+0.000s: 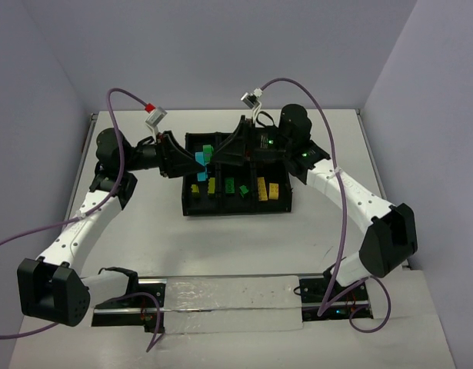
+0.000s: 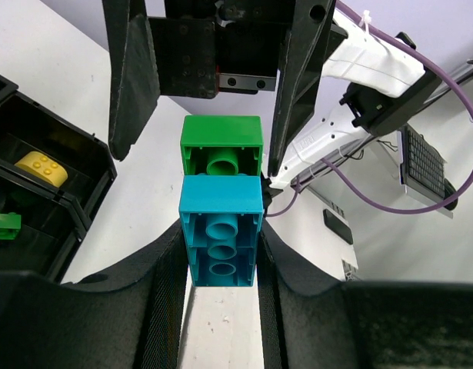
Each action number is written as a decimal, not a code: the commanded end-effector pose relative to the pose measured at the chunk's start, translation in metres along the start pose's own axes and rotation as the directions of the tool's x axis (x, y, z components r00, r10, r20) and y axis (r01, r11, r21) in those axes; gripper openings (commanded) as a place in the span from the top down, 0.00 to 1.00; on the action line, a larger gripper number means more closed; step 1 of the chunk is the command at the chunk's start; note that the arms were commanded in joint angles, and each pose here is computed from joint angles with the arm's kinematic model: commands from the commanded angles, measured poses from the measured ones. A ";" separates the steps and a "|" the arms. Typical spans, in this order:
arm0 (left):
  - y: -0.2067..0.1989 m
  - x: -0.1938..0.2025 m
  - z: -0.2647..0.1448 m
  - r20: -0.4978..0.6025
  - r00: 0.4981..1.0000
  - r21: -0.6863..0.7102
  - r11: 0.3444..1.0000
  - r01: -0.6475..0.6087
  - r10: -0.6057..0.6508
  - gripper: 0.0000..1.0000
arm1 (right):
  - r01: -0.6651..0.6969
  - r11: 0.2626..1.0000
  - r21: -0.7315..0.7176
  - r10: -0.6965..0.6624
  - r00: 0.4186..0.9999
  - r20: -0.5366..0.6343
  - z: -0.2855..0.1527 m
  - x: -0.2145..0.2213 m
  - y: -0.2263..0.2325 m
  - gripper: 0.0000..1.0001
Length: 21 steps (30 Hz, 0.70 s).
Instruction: Sort the legos into containers by color
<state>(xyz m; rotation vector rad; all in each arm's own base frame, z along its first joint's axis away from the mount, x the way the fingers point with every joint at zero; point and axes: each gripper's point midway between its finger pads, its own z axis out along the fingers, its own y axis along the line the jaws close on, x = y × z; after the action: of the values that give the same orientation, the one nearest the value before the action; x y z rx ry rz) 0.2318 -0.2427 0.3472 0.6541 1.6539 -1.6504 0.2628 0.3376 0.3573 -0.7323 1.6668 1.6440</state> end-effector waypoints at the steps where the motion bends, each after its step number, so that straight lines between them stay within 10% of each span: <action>1: -0.021 -0.012 0.002 0.004 0.994 0.055 0.993 -0.106 0.106 1.00 | 0.083 0.990 -0.113 -0.081 0.996 0.030 0.007 -0.022 0.030 0.14; 9: -0.021 -0.010 0.003 0.002 0.995 0.056 0.993 -0.103 0.103 1.00 | 0.077 0.983 -0.165 -0.075 0.997 0.018 0.017 -0.020 0.036 0.31; 17: -0.023 -0.008 0.001 0.001 0.993 0.060 0.991 -0.116 0.116 1.00 | 0.043 0.980 -0.195 -0.036 0.999 0.041 0.014 -0.017 0.035 0.96; 21: -0.028 -0.007 -0.002 -0.003 0.991 0.057 0.989 -0.135 0.135 1.00 | -0.001 0.991 -0.131 0.012 0.997 0.078 -0.002 -0.010 0.012 1.00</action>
<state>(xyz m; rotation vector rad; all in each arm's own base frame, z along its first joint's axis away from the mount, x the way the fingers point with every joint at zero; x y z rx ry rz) 0.2270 -0.2450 0.3491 0.6769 1.6442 -1.6574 0.2540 0.3525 0.3742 -0.7822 1.5459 1.7895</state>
